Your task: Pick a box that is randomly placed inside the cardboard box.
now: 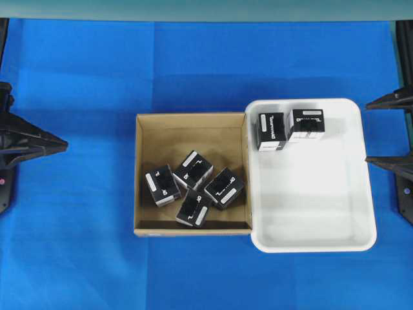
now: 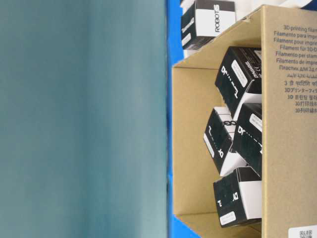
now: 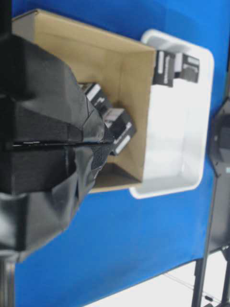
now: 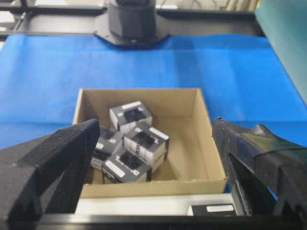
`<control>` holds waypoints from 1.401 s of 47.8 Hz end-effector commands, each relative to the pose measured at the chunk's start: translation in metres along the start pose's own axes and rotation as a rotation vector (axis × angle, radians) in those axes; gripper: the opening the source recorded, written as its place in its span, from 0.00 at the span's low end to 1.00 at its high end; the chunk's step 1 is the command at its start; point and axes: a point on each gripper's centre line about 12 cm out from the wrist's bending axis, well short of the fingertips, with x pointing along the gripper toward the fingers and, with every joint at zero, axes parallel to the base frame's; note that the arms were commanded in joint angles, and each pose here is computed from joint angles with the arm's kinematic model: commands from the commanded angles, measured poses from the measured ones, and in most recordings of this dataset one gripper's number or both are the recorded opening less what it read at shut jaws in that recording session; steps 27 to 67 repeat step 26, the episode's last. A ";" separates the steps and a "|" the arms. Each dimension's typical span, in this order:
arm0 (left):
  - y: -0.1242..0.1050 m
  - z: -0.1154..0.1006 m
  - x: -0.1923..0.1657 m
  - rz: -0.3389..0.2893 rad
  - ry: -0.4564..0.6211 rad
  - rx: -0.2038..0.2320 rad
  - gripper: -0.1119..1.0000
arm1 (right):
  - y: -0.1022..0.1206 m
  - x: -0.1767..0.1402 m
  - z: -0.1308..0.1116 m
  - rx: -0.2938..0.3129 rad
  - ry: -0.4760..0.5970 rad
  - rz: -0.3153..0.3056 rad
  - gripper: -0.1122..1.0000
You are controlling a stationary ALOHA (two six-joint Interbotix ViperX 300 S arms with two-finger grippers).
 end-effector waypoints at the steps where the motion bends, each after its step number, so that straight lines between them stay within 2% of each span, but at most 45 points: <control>1: -0.001 0.008 0.001 -0.003 -0.017 0.000 0.05 | 0.000 0.001 0.002 0.003 -0.006 0.002 1.00; 11: -0.003 0.009 -0.001 -0.012 -0.025 0.001 0.05 | 0.000 0.001 0.000 0.003 0.001 0.002 1.00; 26: -0.001 -0.010 0.002 -0.006 0.025 0.002 0.05 | 0.001 0.003 -0.007 0.003 0.021 0.005 1.00; 67: -0.001 -0.010 0.002 -0.006 0.025 0.002 0.05 | 0.001 0.003 -0.007 0.003 0.021 0.005 1.00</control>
